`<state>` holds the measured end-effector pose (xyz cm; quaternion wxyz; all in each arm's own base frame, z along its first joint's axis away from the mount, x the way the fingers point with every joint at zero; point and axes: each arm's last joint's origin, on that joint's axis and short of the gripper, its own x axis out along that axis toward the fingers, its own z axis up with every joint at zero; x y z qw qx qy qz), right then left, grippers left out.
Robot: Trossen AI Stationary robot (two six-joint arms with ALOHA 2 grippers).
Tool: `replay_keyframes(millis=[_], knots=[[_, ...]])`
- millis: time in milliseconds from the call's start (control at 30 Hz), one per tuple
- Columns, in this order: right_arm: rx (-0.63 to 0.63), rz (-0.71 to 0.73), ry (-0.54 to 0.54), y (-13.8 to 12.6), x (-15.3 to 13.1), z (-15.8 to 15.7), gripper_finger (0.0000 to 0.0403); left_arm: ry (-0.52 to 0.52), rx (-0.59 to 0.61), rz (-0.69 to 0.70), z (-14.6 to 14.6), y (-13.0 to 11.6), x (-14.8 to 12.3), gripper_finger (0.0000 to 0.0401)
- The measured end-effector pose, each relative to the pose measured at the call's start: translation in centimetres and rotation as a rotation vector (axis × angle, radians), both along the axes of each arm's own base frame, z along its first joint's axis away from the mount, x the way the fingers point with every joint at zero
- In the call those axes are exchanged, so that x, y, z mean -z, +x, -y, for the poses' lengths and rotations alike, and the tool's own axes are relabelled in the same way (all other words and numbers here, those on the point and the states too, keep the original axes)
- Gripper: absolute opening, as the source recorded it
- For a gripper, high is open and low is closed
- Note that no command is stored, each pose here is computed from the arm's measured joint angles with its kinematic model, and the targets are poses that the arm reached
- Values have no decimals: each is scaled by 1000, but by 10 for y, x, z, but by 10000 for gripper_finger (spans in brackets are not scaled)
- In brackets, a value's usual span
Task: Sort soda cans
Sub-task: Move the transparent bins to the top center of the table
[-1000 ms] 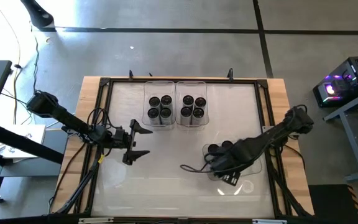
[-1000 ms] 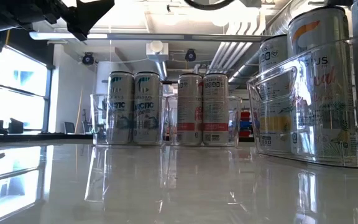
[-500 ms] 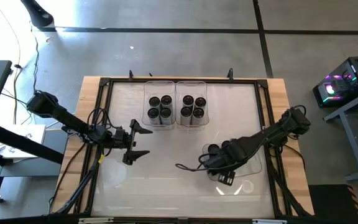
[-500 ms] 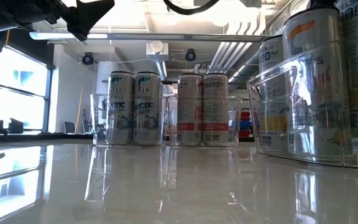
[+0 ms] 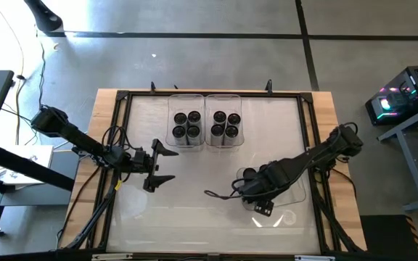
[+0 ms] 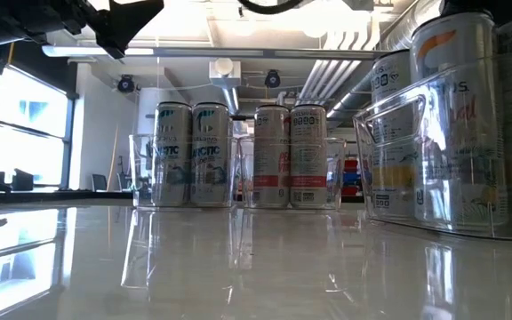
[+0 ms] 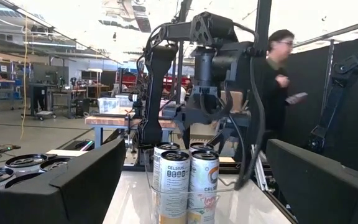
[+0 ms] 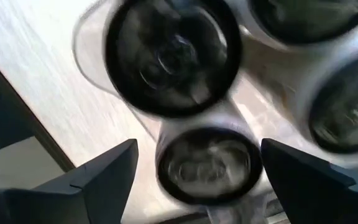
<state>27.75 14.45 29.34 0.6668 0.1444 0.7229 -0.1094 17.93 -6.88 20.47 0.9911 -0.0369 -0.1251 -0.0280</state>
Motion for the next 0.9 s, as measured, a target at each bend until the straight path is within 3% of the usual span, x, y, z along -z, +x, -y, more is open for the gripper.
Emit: replay_keyframes(millis=[200,400,600,733,900], knots=[[39,15,0,-13,-31,-14,335,8,0,-18,0,0,2,384],[54,126,-9,-41,-44,-60,334,-9,21,-94,1,2,9,384],[144,97,87,-74,-6,-112,313,-13,59,-156,4,2,16,377],[188,69,14,-90,39,-118,268,-13,59,-157,4,2,16,371],[213,18,-112,-97,83,-99,197,-21,44,-142,5,5,11,370]])
